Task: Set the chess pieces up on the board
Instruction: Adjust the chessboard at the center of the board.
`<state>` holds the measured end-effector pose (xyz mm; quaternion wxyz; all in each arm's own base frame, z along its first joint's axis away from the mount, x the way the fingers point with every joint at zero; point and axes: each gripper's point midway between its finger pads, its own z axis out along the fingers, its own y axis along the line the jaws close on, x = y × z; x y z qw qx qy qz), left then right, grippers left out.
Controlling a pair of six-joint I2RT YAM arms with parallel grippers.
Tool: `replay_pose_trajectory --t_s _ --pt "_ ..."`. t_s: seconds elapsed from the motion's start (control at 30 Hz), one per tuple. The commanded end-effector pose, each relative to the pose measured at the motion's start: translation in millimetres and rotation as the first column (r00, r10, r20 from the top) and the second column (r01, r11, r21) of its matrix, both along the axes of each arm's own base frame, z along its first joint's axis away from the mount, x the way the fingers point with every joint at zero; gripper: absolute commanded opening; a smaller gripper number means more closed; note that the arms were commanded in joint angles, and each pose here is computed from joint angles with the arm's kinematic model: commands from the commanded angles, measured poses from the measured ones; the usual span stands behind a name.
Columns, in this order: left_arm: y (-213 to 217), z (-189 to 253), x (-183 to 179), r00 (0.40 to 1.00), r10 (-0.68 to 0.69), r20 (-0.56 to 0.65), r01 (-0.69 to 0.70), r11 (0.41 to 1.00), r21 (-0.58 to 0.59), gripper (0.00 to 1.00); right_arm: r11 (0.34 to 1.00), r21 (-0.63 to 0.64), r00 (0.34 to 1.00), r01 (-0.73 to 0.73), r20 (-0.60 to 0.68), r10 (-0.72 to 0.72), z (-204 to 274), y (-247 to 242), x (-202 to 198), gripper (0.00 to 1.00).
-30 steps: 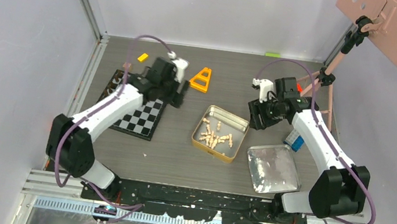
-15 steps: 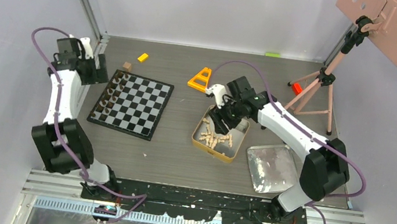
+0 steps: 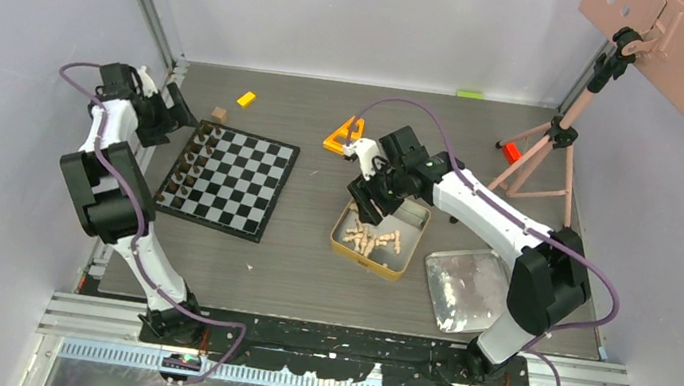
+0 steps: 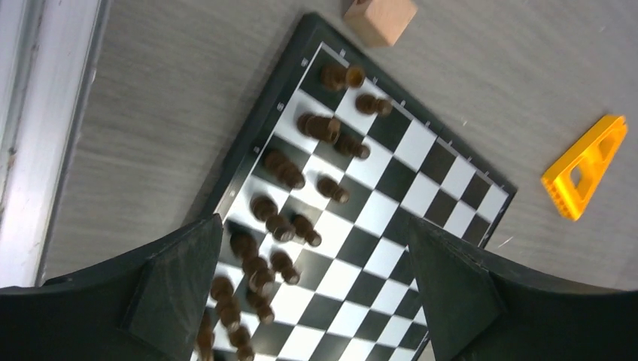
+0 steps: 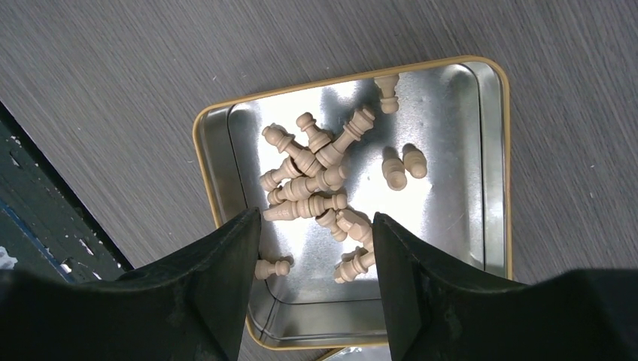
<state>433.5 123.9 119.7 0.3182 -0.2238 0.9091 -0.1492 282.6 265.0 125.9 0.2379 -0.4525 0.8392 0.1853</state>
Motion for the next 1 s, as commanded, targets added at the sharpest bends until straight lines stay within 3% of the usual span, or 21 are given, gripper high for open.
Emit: replay_pose_trajectory --t_s 0.0,0.27,0.53,0.77,0.97 --pt "14 40 56 0.974 0.088 0.211 -0.078 0.995 -0.055 0.97 0.999 0.029 1.0 0.014 0.027 -0.015 8 10 11 0.62" --pt "33 20 113 0.947 0.22 0.235 -0.179 0.967 -0.182 0.98 0.999 0.045 1.0 0.003 0.014 -0.003 7 18 14 0.62" --pt "14 -19 155 0.95 0.254 0.184 -0.18 0.922 -0.342 0.93 1.0 0.029 1.0 -0.001 0.006 0.001 -4 16 13 0.62" --pt "-8 -54 155 0.966 0.235 0.106 -0.176 0.903 -0.392 0.91 1.0 0.01 1.0 0.0 -0.003 0.0 -14 12 11 0.62" --pt "-22 -74 127 0.976 0.217 0.036 -0.184 0.894 -0.408 0.89 1.0 0.001 1.0 0.003 0.002 -0.003 -15 9 11 0.61"
